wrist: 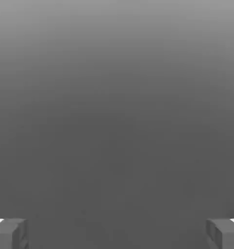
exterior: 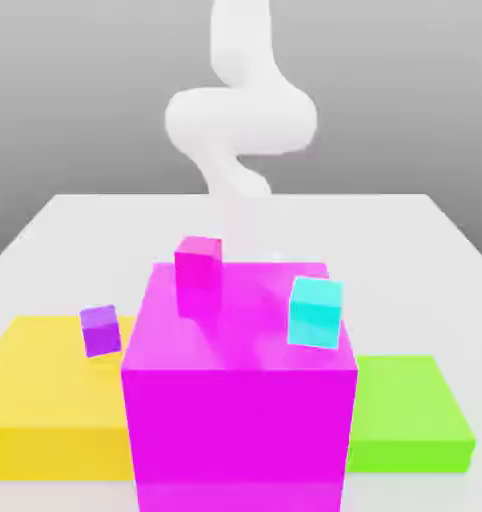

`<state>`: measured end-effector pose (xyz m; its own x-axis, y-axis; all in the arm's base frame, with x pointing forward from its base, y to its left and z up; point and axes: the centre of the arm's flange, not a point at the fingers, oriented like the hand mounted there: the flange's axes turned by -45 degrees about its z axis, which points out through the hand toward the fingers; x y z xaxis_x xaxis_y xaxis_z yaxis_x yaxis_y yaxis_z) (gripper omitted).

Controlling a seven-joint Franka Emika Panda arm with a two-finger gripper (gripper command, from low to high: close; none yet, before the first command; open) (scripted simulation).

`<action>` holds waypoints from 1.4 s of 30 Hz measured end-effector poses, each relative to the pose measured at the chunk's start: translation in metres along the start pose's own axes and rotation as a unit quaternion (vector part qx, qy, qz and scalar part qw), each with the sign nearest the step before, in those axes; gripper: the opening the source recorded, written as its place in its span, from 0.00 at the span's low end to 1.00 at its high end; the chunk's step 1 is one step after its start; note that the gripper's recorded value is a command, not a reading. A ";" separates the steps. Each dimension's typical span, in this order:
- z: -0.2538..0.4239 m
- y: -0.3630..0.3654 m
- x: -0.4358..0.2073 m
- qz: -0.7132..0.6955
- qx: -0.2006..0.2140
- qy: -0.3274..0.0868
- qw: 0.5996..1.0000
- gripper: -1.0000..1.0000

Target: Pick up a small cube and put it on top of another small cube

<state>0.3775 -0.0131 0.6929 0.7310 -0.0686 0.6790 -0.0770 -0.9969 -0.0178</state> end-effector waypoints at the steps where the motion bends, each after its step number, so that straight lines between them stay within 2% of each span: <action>1: 0.015 0.006 0.004 0.012 -0.009 -0.011 1.000 0.50; 10: 0.149 0.072 0.018 0.113 -0.074 -0.102 0.986 0.50; 18: 0.266 0.156 -0.009 0.212 -0.121 -0.177 0.953 0.50; 26: 0.374 0.239 -0.075 0.308 -0.153 -0.247 0.906 0.50; 34: 0.465 0.319 -0.178 0.409 -0.173 -0.308 0.841 0.50; 38: 0.512 0.333 -0.230 0.428 -0.176 -0.319 0.827 0.50; 39: 0.522 0.333 -0.240 0.428 -0.176 -0.319 0.827 0.00; 42: 0.522 0.333 -0.240 0.428 -0.176 -0.319 0.827 0.00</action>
<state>0.5308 -0.3493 0.1409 0.5065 -0.8623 0.0012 -0.8622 -0.5065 -0.0017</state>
